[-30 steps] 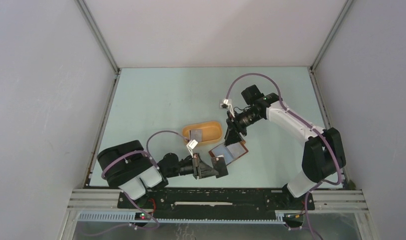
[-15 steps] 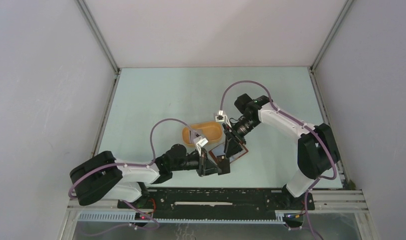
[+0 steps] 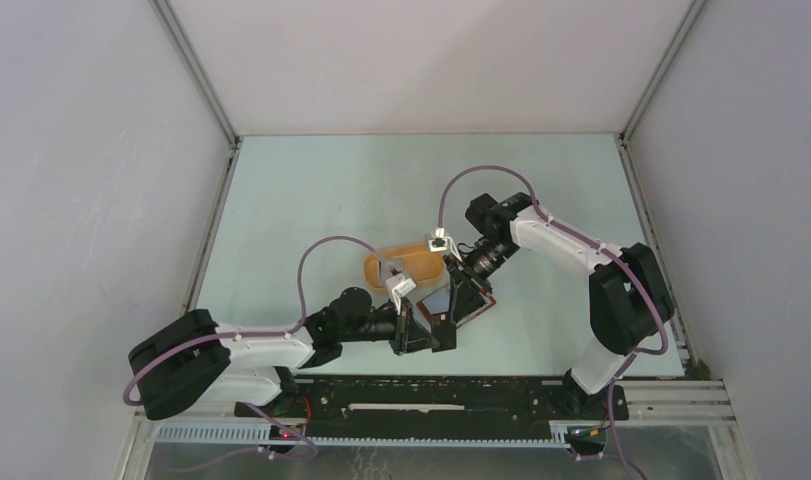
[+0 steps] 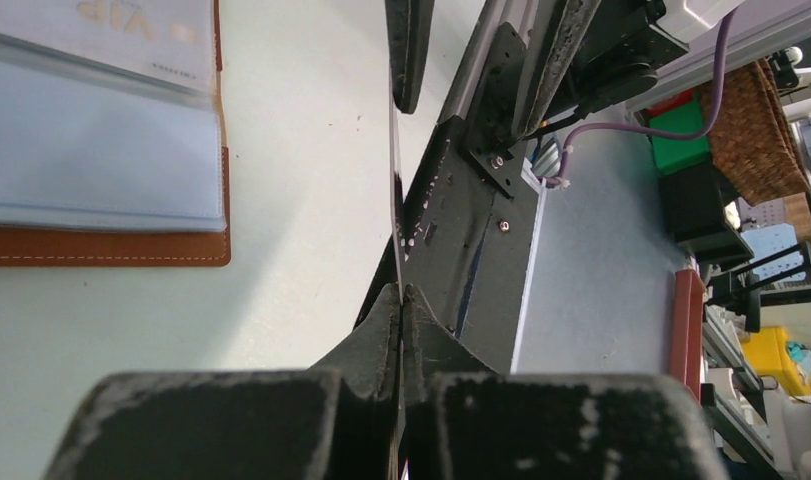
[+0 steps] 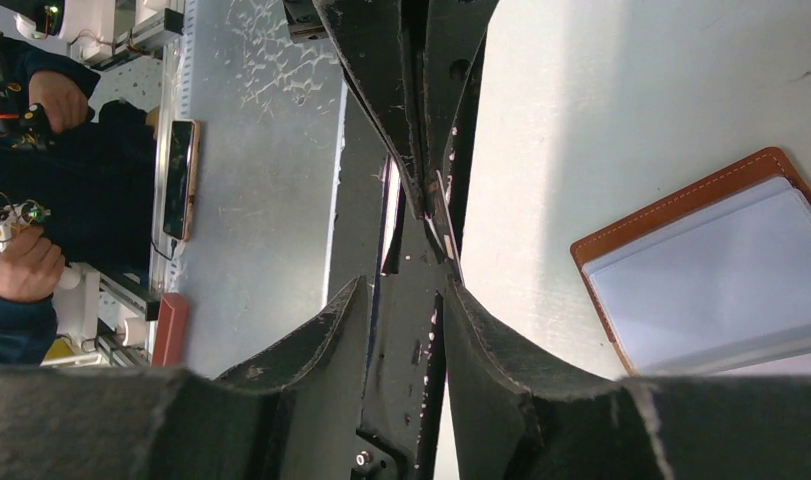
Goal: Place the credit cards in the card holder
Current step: Pick up the credit card from the storage box, then insert the credit card into the card holder.
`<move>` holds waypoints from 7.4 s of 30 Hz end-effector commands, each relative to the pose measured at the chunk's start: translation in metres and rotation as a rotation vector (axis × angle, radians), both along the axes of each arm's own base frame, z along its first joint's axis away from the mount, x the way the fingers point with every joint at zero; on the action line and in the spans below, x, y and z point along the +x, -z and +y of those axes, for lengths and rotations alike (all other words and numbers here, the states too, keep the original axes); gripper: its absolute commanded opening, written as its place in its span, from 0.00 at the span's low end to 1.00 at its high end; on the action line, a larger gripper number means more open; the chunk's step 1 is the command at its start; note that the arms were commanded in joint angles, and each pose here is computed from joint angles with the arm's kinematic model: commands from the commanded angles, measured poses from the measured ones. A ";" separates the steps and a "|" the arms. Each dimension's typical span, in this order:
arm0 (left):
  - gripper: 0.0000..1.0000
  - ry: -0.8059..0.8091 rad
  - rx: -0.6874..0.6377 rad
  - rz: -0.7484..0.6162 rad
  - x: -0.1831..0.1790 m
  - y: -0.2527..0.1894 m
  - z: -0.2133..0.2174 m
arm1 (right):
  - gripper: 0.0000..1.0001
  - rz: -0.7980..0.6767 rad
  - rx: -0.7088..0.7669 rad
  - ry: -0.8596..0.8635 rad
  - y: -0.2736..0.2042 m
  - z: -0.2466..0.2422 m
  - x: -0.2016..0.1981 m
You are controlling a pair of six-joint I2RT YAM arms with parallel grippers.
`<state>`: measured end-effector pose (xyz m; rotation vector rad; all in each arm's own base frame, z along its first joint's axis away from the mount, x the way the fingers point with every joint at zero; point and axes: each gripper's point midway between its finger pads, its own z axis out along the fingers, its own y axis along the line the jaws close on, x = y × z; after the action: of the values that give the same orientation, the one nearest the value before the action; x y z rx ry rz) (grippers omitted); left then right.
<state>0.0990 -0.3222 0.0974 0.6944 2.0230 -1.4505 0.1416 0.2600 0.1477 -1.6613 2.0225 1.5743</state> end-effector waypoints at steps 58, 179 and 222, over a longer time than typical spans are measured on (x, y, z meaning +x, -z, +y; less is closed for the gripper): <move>0.47 -0.200 -0.479 -0.110 0.019 -0.086 0.012 | 0.00 0.157 0.228 0.132 -0.062 -0.007 0.025; 0.00 -0.590 -0.371 0.385 0.078 -0.025 -0.007 | 0.60 -0.095 -0.419 0.610 0.086 -0.086 0.142; 0.00 -0.677 -0.312 0.663 0.073 0.051 -0.020 | 0.51 0.055 -0.511 0.603 0.120 -0.088 0.132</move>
<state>0.1675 -0.3332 0.0321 -0.5966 2.1441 -1.5186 0.2685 0.1705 0.0233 -0.9579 2.7538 0.9502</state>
